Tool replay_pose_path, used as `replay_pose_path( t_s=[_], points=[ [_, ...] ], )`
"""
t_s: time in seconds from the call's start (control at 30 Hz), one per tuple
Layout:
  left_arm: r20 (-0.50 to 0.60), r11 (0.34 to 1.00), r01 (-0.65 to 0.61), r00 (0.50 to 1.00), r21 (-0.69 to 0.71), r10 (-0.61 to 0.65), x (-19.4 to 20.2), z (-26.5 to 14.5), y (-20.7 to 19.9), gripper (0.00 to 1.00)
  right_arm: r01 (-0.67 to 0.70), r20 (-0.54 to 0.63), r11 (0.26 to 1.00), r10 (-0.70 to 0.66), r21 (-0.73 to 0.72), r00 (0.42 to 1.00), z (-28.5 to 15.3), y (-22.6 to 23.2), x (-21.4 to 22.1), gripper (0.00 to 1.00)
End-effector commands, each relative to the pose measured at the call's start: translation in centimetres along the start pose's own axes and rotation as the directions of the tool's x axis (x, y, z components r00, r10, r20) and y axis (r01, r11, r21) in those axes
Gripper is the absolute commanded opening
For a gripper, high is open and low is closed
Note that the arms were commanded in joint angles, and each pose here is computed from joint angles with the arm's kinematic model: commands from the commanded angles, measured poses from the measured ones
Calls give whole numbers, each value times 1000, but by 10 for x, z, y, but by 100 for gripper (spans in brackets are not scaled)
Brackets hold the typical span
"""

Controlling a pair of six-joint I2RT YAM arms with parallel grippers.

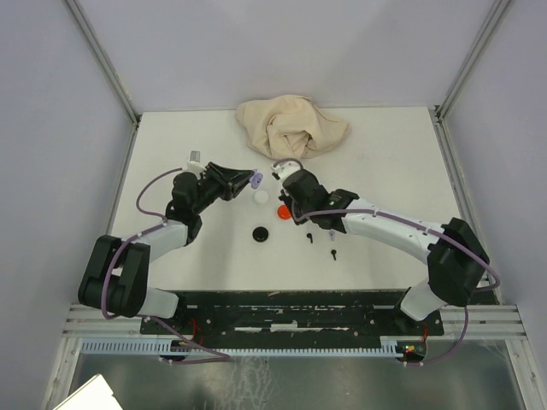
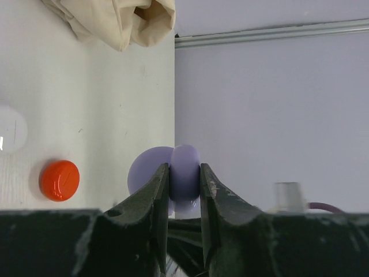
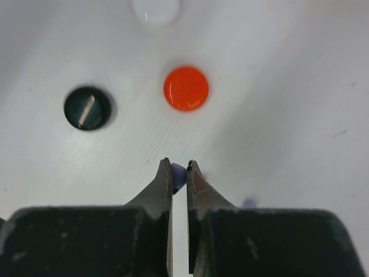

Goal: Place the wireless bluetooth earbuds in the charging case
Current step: Pick up the earbud from the center of the board, then place the earbud in the charging case.

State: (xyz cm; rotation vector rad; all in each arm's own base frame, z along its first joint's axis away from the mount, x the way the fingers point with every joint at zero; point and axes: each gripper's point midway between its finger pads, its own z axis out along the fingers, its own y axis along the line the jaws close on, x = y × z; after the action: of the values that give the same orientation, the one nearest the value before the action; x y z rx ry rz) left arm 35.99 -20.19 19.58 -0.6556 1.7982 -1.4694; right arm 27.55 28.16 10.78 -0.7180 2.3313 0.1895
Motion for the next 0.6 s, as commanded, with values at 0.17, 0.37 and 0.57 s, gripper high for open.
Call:
replay_pose_path(
  t_s=[0.17, 0.37, 0.57],
  points=[
    [-157, 993, 109, 982, 41, -101, 28, 8, -15, 3, 93, 599, 992, -129, 90, 790, -79, -14, -164, 6],
    [-229, 988, 149, 964, 36, -137, 44, 14, -19, 3, 152, 685, 982, -188, 114, 704, -84, -7, -188, 7],
    [-269, 979, 197, 947, 45, -178, 48, 16, -22, 3, 198, 708, 973, -220, 116, 671, -76, 0, -187, 7]
  ],
)
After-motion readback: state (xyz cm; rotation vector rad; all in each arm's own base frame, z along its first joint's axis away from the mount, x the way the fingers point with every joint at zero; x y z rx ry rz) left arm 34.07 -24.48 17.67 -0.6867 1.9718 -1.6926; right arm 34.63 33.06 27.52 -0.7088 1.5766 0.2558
